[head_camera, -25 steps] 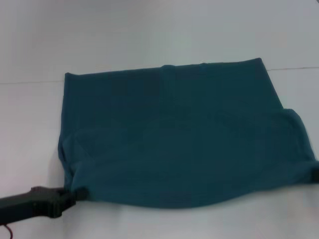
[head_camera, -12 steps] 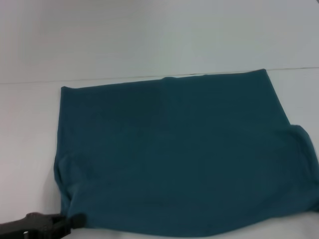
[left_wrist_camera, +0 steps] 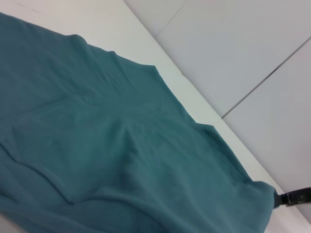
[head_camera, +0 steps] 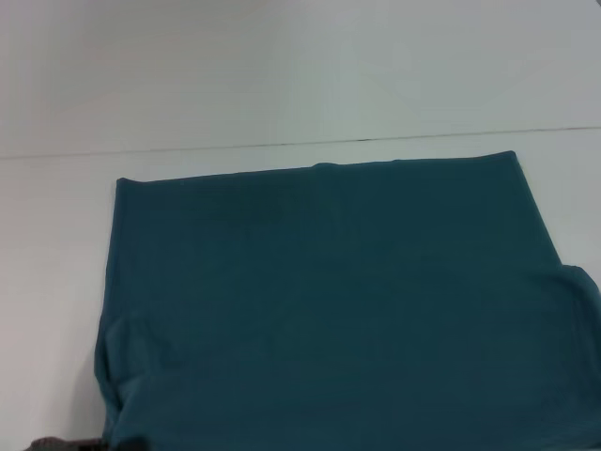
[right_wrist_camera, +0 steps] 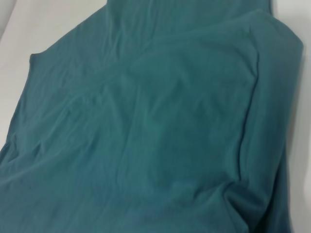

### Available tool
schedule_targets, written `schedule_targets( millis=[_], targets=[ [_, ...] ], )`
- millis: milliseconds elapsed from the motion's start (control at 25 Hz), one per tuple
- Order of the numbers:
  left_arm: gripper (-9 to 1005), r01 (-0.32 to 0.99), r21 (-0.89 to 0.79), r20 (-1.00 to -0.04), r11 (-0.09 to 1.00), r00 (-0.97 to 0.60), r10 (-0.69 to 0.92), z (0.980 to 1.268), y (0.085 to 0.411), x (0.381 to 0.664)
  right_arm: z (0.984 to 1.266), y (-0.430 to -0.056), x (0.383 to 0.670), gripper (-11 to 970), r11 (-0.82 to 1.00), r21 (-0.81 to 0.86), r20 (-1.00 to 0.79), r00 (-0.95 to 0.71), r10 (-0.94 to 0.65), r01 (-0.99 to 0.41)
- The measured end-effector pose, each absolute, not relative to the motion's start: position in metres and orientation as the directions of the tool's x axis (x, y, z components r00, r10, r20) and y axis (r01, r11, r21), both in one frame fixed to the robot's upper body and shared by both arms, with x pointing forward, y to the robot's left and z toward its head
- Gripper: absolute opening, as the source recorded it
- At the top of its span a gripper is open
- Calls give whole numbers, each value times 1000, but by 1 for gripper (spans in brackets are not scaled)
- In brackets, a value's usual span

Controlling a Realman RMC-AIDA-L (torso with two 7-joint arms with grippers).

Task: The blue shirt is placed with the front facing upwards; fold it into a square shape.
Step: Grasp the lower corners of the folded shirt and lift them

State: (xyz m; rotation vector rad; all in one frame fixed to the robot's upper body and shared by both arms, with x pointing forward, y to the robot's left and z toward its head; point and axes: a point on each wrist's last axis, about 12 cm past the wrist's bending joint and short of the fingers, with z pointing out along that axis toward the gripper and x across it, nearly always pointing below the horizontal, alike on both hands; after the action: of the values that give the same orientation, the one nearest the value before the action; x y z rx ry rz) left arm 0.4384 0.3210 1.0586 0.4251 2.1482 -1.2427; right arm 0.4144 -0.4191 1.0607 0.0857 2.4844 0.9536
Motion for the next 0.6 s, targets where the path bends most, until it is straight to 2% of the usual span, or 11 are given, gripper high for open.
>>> schedule_targets(
  millis=[600],
  targets=[
    [26, 531, -696, -626, 483, -778, -47, 1057, 329, 415, 1058, -422, 392, 42, 732, 676, -373, -896, 241, -84]
  ],
)
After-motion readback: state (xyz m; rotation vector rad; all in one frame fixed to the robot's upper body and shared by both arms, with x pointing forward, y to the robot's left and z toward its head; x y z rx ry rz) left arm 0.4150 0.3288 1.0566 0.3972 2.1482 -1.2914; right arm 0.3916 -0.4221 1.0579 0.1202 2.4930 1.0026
